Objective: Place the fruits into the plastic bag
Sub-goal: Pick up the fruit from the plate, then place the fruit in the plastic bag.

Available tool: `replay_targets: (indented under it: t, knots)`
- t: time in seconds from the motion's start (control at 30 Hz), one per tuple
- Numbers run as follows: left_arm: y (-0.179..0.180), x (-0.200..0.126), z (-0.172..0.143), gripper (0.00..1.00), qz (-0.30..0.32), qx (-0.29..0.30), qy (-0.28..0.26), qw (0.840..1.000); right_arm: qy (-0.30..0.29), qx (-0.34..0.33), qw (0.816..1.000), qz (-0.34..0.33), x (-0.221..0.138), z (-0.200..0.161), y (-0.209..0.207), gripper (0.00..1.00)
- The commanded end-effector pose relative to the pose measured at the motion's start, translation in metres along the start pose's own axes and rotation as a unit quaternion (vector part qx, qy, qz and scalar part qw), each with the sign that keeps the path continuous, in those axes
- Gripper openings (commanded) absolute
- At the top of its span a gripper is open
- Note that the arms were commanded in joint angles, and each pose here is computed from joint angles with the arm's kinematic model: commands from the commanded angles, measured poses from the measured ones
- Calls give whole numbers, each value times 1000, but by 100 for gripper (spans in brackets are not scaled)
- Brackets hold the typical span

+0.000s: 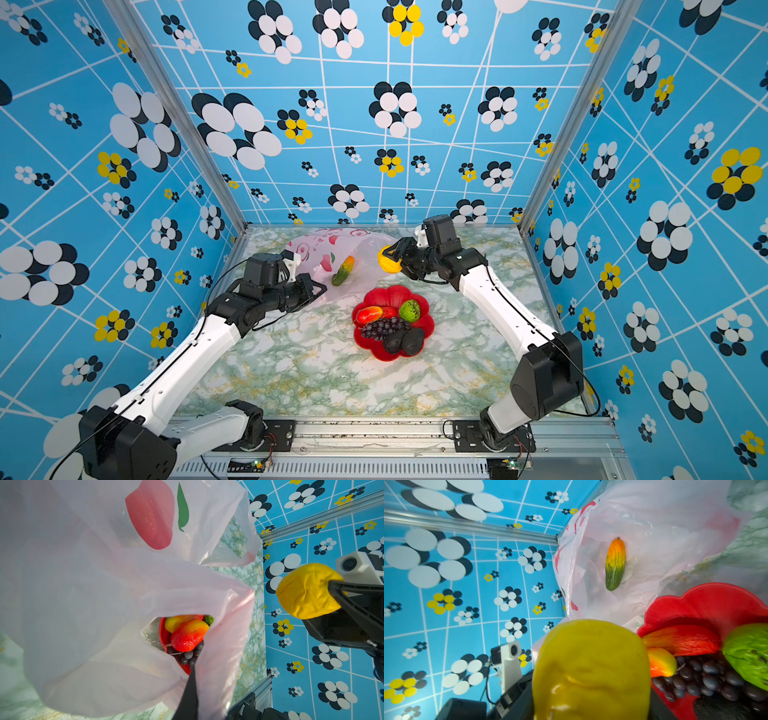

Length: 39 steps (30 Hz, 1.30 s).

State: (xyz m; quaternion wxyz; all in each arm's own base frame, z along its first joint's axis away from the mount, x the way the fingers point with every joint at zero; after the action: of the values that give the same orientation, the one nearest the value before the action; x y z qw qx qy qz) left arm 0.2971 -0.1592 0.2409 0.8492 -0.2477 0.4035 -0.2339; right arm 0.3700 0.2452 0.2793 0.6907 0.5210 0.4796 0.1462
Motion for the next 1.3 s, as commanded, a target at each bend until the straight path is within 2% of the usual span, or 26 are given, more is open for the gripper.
replay_targets:
  t: [0.0,0.1,0.27,0.43,0.73,1.03,1.27]
  knots:
    - [-13,-8,15,8,-17,5,-20,1000,-50,67,995,61,7,18,11,56]
    - [-14,-10,17,8,-16,4,-22,1000,-75,106,988,83,21,26,10,54]
    - [-16,-8,19,7,-17,2,-20,1000,-73,115,988,72,54,22,13,54]
    - [-19,-3,22,8,-20,4,-17,1000,-43,152,985,64,102,10,3,55]
    - [-23,13,20,7,-25,7,-2,1000,30,158,986,40,177,-14,0,55]
    - [-28,23,15,6,-26,10,5,1000,84,183,979,34,228,-34,-5,57]
    - [-28,23,13,6,-23,11,7,1000,99,195,975,44,247,-39,-10,63]
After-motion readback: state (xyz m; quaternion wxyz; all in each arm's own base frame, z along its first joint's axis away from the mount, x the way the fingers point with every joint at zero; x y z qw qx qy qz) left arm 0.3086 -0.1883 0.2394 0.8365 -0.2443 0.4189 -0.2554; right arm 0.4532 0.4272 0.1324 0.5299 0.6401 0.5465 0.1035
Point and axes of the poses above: each gripper's point midway between its finger pads, its own x axis out along the fingers, its own y axis along the line the jaws close on, z = x × y, the point moved 2 cm from there along -x, back along the fingers, and after that the axes turned 14 degrees about x, right-handed, at the moved point
